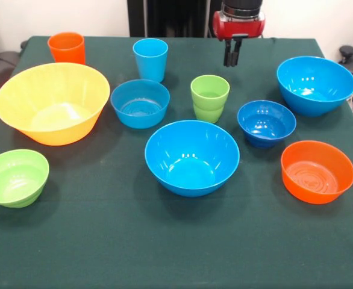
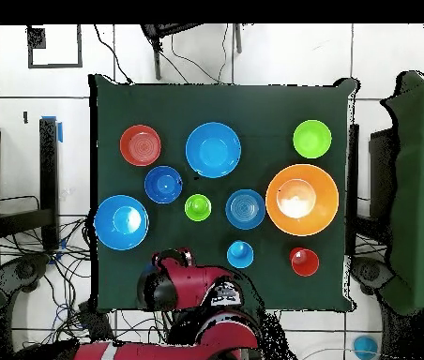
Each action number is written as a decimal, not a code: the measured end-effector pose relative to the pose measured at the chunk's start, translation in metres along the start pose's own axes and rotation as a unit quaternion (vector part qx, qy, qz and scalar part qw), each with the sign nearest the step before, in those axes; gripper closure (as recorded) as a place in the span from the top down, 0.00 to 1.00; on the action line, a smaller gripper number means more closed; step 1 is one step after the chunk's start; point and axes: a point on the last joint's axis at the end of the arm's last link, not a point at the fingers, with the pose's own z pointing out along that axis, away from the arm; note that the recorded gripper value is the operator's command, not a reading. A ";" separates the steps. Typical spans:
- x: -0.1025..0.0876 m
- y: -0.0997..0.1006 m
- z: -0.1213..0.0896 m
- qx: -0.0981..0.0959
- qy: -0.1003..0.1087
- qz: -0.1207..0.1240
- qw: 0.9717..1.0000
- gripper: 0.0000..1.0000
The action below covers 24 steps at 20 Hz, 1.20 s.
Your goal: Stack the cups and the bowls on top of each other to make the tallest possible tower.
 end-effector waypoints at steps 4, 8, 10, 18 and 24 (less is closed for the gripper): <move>-0.002 -0.001 0.000 0.000 -0.002 -0.001 1.000 0.00; -0.005 -0.001 0.001 0.001 -0.005 -0.001 1.000 0.00; -0.007 -0.002 0.001 0.001 -0.007 -0.001 1.000 0.00; -0.012 -0.003 0.001 0.002 -0.011 -0.002 1.000 0.00; -0.015 -0.004 0.002 0.003 -0.014 -0.002 1.000 0.00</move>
